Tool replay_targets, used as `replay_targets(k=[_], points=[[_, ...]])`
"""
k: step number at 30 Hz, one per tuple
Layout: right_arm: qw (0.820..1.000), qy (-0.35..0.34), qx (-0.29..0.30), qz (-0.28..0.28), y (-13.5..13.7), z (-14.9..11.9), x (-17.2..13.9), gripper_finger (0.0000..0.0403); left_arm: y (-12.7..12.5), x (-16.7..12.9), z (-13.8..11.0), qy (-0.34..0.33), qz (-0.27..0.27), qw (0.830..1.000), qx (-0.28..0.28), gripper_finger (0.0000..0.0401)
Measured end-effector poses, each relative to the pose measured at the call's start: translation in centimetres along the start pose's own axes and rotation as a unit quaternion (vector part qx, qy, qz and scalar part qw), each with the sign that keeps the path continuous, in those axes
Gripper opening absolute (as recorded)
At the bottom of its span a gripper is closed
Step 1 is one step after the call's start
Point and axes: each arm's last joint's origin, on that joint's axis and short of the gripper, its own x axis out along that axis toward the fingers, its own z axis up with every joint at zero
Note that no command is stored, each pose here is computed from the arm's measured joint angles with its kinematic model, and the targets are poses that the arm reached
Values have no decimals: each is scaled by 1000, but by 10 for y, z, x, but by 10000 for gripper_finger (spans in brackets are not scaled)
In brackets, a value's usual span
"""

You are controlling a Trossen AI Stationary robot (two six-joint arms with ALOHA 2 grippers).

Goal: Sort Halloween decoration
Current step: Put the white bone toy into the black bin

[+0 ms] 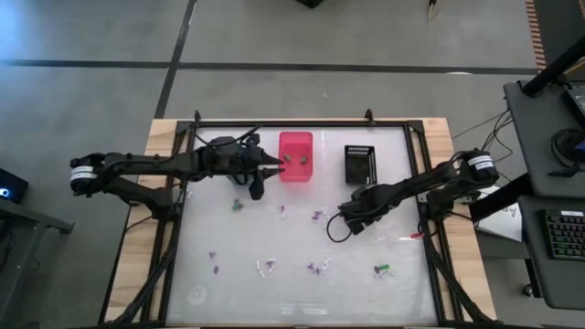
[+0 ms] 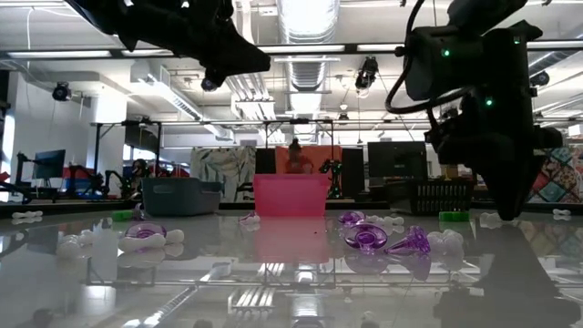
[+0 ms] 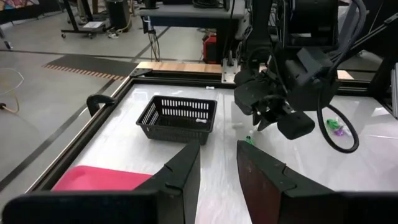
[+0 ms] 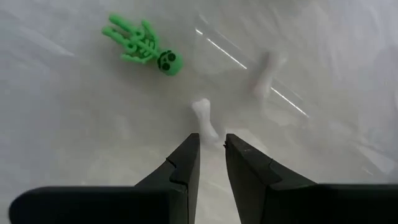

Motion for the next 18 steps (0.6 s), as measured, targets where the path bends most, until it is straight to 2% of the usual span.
replay_targets(k=[13,18], points=[[999,-15,-37,23,1,2,-5,68,0,0,1,-6,0,1000,-8,88],[998,-33,-43,14,3,6,-1,68,0,0,1,-7,0,1000,-8,88]])
